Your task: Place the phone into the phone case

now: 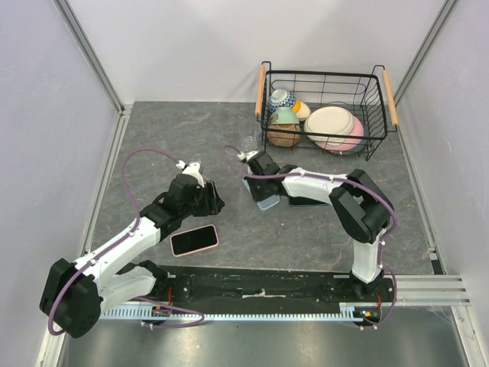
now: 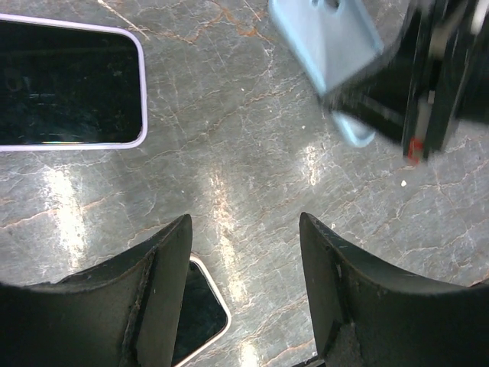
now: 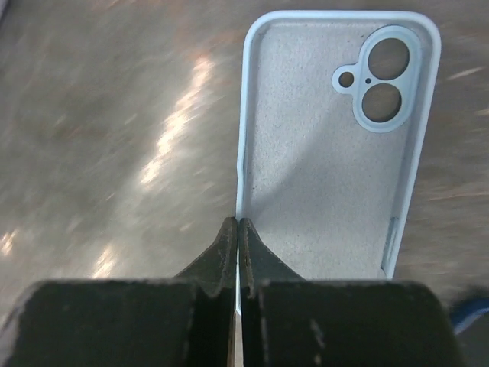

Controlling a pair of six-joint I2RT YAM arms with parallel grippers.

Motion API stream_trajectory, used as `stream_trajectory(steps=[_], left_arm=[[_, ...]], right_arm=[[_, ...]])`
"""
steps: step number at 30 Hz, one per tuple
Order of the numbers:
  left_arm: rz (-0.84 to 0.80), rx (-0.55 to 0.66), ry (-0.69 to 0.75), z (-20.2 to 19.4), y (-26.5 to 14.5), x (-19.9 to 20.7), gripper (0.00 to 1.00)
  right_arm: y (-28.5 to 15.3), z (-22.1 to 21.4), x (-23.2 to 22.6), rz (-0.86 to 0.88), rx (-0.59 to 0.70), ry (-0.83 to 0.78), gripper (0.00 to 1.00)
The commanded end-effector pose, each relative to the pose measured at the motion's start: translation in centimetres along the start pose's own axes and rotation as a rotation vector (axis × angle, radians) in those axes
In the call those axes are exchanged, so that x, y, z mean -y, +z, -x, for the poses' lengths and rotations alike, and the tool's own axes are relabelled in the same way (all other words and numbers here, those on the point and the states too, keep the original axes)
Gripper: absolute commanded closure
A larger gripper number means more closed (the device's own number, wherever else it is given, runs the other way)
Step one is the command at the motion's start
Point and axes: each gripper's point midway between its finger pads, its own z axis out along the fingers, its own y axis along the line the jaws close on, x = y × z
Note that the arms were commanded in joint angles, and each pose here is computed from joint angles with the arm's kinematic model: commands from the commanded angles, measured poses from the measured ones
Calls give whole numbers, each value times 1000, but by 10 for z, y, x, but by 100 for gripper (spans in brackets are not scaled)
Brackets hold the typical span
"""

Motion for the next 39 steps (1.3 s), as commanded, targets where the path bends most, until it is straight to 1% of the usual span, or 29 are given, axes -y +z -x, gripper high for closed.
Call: stream_trajectory(steps=[1, 2, 4, 5, 6, 8, 9, 10, 11, 12, 13, 15, 16, 18, 19, 21, 22, 24, 25, 26, 30, 31, 33, 37, 39], left_arm=[[4, 43, 10, 18, -2, -2, 35], [9, 38, 6, 17, -1, -3, 35], [6, 37, 1, 21, -1, -5, 35], [1, 28, -3, 20, 0, -5, 35], [-17, 15, -14, 19, 1, -6, 35], [-40, 2, -18, 18, 3, -5, 36], [-54, -22, -22, 13, 6, -5, 36], [-75, -18, -10, 14, 8, -2, 36], [-89, -28, -4, 12, 10, 0, 36], [-122, -50, 1, 8, 12, 5, 36], [-141, -44, 8, 10, 14, 8, 36], [-185, -68, 19, 6, 17, 15, 36], [-196, -70, 26, 6, 18, 17, 37], [-240, -71, 43, 8, 20, 24, 37], [-245, -82, 47, 6, 22, 24, 37], [-257, -91, 60, 8, 25, 28, 37], [-251, -114, 61, 4, 30, 26, 38], [-252, -126, 62, 5, 34, 28, 39], [-245, -153, 56, 0, 39, 25, 39], [-246, -153, 56, 3, 42, 27, 40], [-218, -196, 50, -2, 56, 23, 42], [-225, -195, 53, 1, 58, 26, 43], [-226, -219, 57, -5, 64, 27, 45], [-214, -255, 67, -13, 78, 28, 48], [-190, -279, 66, -21, 85, 21, 48]], right_arm=[[-30, -19, -67, 202, 4, -176, 99], [-32, -35, -73, 226, -23, -197, 100], [-39, -45, -76, 243, -34, -214, 100], [-40, -60, -72, 244, -60, -221, 100], [-47, -60, -71, 247, -49, -229, 100], [-49, -76, -61, 225, -67, -238, 96], [-55, -72, -60, 225, -40, -240, 92], [-57, -74, -58, 223, -34, -243, 84], [-60, -75, -58, 226, -27, -243, 82], [-66, -67, -61, 237, 6, -241, 76], [-69, -64, -62, 241, 20, -228, 66], [-79, -49, -72, 279, 73, -217, 62], [-82, -44, -75, 291, 89, -210, 55], [-92, -29, -85, 328, 137, -186, 49], [-95, -25, -87, 335, 153, -176, 43], [-105, -14, -89, 351, 196, -145, 38], [-106, -12, -86, 348, 203, -125, 35], [-112, -5, -81, 358, 225, -68, 33], [-112, -6, -71, 363, 214, -31, 32], [-117, -1, -66, 376, 229, 5, 32], [-125, -8, -35, 416, 201, 200, 29], [-122, -17, -21, 398, 185, 249, 29], [-120, -35, -10, 373, 141, 305, 28], [-112, -77, -5, 342, 28, 389, 28], [-107, -98, -2, 328, -18, 424, 29]])
